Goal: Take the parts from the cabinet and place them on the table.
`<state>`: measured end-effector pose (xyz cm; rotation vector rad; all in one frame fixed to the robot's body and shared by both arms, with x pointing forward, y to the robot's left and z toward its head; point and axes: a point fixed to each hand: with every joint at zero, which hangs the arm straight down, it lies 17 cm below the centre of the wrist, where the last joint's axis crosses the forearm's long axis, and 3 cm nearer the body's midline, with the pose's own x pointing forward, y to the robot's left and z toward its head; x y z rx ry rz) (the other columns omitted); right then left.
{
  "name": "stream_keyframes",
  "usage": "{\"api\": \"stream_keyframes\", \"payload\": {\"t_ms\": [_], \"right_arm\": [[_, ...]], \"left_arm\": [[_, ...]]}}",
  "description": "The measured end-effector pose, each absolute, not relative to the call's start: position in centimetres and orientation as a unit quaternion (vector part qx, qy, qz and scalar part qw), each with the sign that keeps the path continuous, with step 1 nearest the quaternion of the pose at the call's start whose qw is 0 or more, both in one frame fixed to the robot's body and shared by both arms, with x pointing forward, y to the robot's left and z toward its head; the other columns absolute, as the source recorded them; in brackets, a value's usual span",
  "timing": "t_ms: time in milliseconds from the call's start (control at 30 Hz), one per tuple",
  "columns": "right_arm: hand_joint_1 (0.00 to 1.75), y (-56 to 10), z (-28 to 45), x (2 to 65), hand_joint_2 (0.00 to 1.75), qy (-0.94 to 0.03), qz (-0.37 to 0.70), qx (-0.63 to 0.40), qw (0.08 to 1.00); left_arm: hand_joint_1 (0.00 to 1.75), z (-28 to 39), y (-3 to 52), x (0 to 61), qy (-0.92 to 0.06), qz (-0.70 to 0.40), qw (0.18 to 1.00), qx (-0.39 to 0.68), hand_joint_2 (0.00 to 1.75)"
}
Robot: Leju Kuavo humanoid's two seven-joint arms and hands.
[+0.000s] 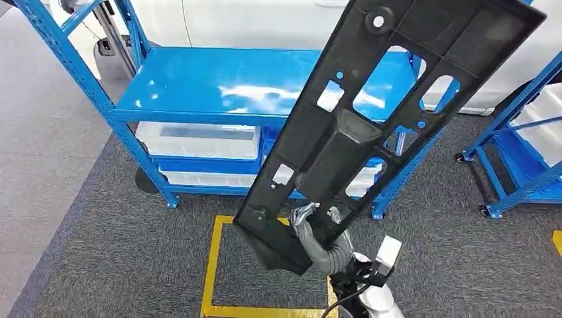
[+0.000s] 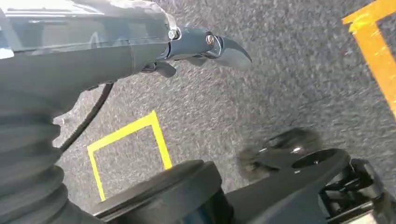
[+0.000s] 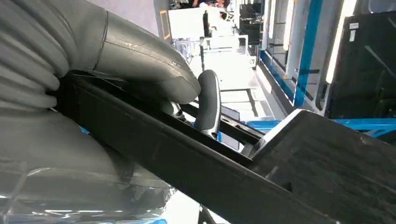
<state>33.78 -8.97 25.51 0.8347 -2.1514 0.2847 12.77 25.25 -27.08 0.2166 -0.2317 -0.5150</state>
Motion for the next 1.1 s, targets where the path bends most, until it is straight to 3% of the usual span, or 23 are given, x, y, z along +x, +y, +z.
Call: {"api": "stream_keyframes", "payload": {"t_ms": [1100], "right_arm": [[1.75, -10.6, 26.3, 35.0, 1.75, -0.849, 0.066, 0.332, 0.407]], "left_arm": [[0.0, -27.1, 26.5, 12.7, -0.12, -0.254, 0.952, 0.122, 1.75]]}}
